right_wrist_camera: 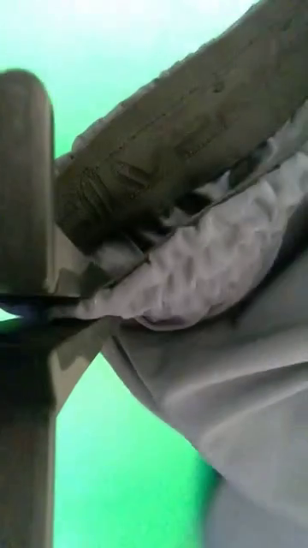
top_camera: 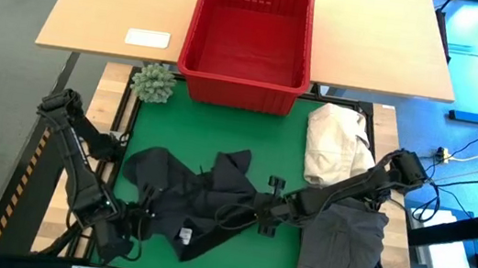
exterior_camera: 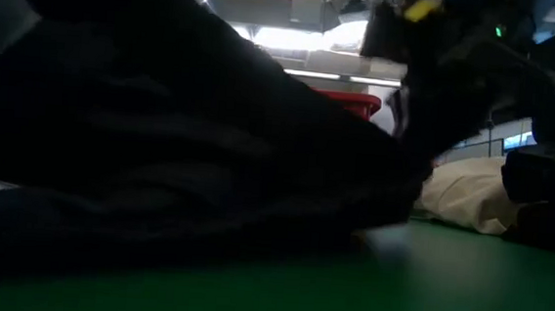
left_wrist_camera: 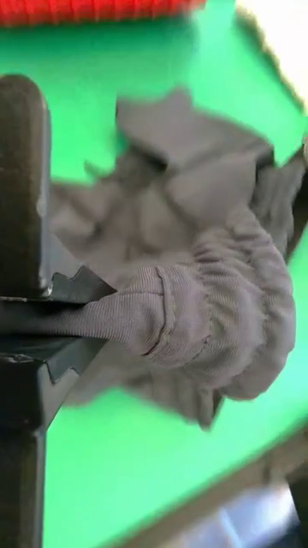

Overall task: Fold laundry
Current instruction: Fold the gray short

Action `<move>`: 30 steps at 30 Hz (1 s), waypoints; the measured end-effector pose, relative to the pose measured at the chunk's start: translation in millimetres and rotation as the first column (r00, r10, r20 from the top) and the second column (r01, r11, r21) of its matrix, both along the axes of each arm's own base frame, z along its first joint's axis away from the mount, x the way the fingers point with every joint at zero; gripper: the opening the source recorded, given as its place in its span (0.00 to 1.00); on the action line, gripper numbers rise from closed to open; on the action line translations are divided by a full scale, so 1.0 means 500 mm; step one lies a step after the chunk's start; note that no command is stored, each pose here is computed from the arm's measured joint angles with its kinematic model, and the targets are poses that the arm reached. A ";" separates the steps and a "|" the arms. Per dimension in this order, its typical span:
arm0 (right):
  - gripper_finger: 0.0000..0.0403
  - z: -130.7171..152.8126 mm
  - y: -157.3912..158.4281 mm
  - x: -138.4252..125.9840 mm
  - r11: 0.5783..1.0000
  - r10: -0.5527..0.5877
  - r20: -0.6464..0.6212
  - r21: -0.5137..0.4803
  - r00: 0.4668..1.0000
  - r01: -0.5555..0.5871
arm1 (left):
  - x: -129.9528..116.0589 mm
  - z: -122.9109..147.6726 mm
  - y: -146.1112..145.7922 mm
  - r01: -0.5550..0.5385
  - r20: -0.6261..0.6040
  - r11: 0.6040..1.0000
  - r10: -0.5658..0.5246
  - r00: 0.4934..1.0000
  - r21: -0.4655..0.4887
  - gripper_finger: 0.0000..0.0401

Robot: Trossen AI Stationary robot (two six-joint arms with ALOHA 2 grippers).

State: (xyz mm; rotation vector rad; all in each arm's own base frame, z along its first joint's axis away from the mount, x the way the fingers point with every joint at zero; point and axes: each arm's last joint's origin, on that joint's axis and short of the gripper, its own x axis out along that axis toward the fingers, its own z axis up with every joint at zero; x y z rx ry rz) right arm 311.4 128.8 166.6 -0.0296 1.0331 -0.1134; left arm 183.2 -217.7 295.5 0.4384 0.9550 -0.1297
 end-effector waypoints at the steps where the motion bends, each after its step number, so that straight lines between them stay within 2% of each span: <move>1: 0.03 0.013 0.001 0.004 0.999 0.010 -0.007 -0.031 1.000 -0.010 | 0.001 0.000 0.004 0.003 0.010 0.999 -0.003 1.000 0.036 0.04; 3: 0.05 0.046 0.001 0.011 0.995 0.004 -0.019 -0.098 1.000 -0.006 | 0.004 0.002 0.014 -0.003 0.027 0.996 0.001 1.000 0.086 0.04; 6: 0.06 0.109 -0.003 0.014 0.980 -0.027 -0.028 -0.198 0.999 0.021 | 0.002 0.019 0.037 -0.039 0.063 0.994 0.033 0.997 0.104 0.04; 11: 0.02 0.222 -0.016 -0.001 0.967 0.023 0.103 -0.253 0.994 0.004 | -0.022 0.077 0.080 -0.109 0.235 0.990 0.086 0.968 0.086 0.04; 15: 0.02 0.299 -0.056 -0.037 0.971 0.010 0.217 -0.236 0.976 0.042 | -0.062 0.134 0.126 -0.141 0.386 0.988 0.104 0.917 0.070 0.03; 20: 0.02 0.391 -0.108 -0.078 0.977 0.008 0.403 -0.197 0.915 0.078 | -0.108 0.199 0.193 -0.184 0.545 0.982 0.131 0.828 0.044 0.03; 25: 0.01 0.455 -0.166 -0.116 0.979 -0.015 0.537 -0.163 0.844 0.122 | -0.136 0.244 0.249 -0.188 0.622 0.981 0.124 0.773 0.038 0.03; 30: 0.01 0.488 -0.221 -0.134 0.975 -0.057 0.610 -0.136 0.790 0.175 | -0.156 0.279 0.297 -0.211 0.685 0.977 0.127 0.718 0.040 0.03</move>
